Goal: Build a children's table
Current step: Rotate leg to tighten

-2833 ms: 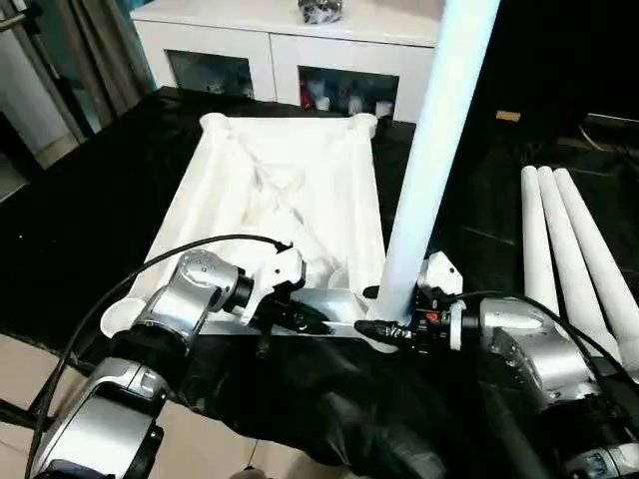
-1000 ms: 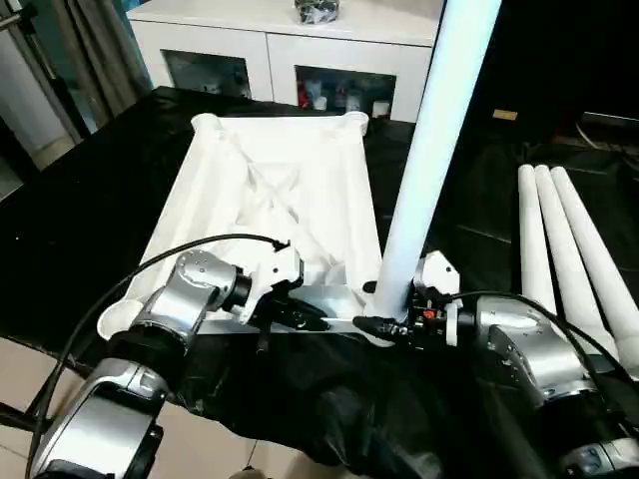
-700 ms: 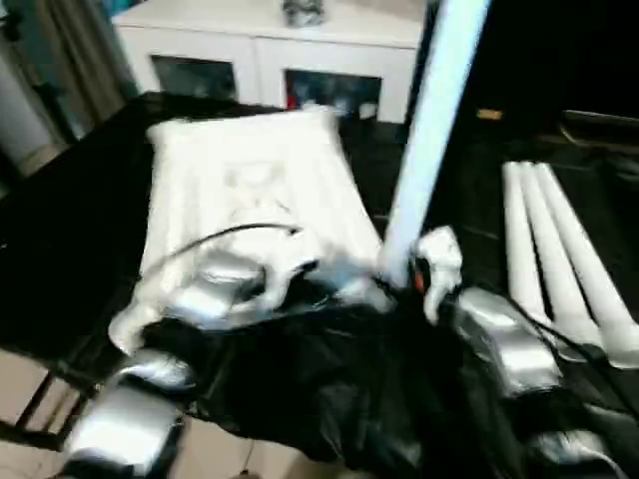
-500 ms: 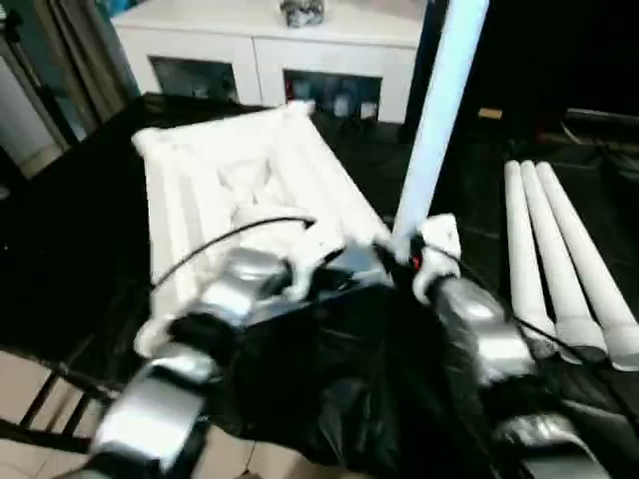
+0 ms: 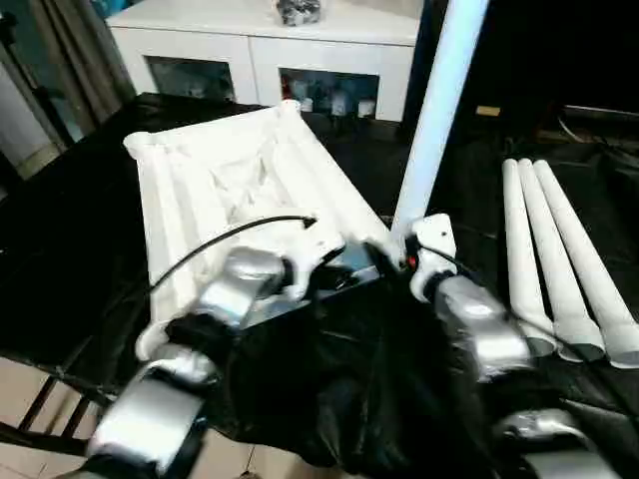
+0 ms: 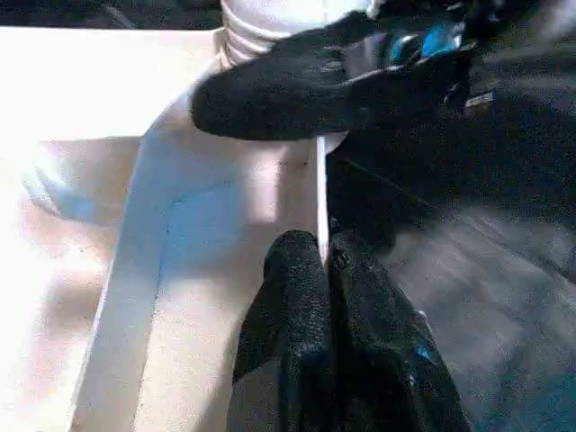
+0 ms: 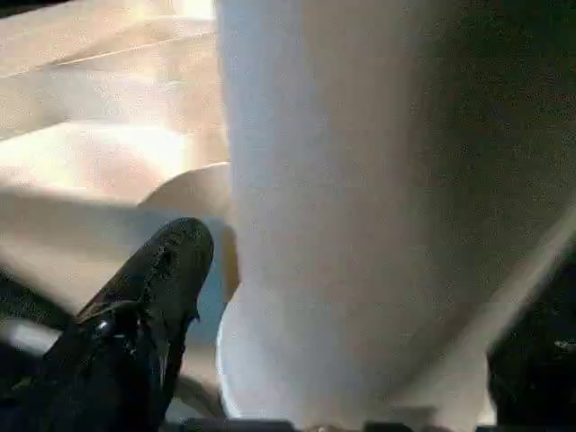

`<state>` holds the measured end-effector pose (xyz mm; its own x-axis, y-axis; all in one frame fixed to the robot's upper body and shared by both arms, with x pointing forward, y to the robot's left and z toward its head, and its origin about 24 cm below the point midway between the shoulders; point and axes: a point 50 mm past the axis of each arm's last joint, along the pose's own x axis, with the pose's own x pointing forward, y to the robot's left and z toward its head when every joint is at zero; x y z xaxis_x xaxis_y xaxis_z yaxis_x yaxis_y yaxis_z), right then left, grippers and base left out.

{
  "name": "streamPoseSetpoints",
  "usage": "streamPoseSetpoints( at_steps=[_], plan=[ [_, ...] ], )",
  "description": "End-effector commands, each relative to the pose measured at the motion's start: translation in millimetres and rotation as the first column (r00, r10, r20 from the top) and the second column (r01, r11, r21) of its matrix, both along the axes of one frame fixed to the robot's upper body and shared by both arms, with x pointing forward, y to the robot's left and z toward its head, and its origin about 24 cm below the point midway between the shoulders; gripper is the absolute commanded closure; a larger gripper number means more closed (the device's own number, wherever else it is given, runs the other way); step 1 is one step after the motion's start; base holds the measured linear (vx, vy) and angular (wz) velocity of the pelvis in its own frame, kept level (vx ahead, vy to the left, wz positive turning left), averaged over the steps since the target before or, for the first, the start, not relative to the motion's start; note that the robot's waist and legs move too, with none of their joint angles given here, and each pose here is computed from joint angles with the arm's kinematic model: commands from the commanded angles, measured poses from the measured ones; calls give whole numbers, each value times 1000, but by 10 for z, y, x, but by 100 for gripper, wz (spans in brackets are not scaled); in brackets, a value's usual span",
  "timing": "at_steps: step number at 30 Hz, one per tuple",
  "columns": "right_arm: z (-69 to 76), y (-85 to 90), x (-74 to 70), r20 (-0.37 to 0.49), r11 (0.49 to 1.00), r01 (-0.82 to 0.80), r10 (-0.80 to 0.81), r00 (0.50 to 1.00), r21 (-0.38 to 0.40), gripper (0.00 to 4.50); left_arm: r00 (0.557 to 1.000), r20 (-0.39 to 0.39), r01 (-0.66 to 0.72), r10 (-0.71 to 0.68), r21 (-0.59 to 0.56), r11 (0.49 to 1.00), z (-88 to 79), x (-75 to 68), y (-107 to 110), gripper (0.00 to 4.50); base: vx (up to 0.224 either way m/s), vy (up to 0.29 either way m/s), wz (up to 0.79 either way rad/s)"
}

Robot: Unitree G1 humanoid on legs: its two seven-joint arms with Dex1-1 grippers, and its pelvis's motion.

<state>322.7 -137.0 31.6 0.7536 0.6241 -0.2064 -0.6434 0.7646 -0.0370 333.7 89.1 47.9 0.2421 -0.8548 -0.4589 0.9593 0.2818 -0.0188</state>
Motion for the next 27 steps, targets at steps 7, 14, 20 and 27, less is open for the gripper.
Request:
streamPoseSetpoints(
  at_steps=[7, 14, 20, 27],
  plan=[
    [31, -16, -314, -97, 894, -447, 446, 890, 22, 54, 974, -19, 225, -226, -52, 973, 107, -125, 150, 450, 0, 0, 0],
    [22, -19, -474, -182, 788, -615, 609, 772, 25, 116, 948, -62, 311, -313, -28, 950, 109, -190, 272, 450, 0, 0, 0],
    [23, 12, -510, -189, 779, -626, 622, 760, 44, 164, 945, -68, 320, -321, -30, 947, 109, -206, 283, 450, 0, 0, 0],
    [-30, 49, -303, -143, 946, -314, 322, 936, 75, 176, 991, -38, 130, -131, -22, 991, 83, -71, 195, 450, 0, 0, 0]
  ],
)
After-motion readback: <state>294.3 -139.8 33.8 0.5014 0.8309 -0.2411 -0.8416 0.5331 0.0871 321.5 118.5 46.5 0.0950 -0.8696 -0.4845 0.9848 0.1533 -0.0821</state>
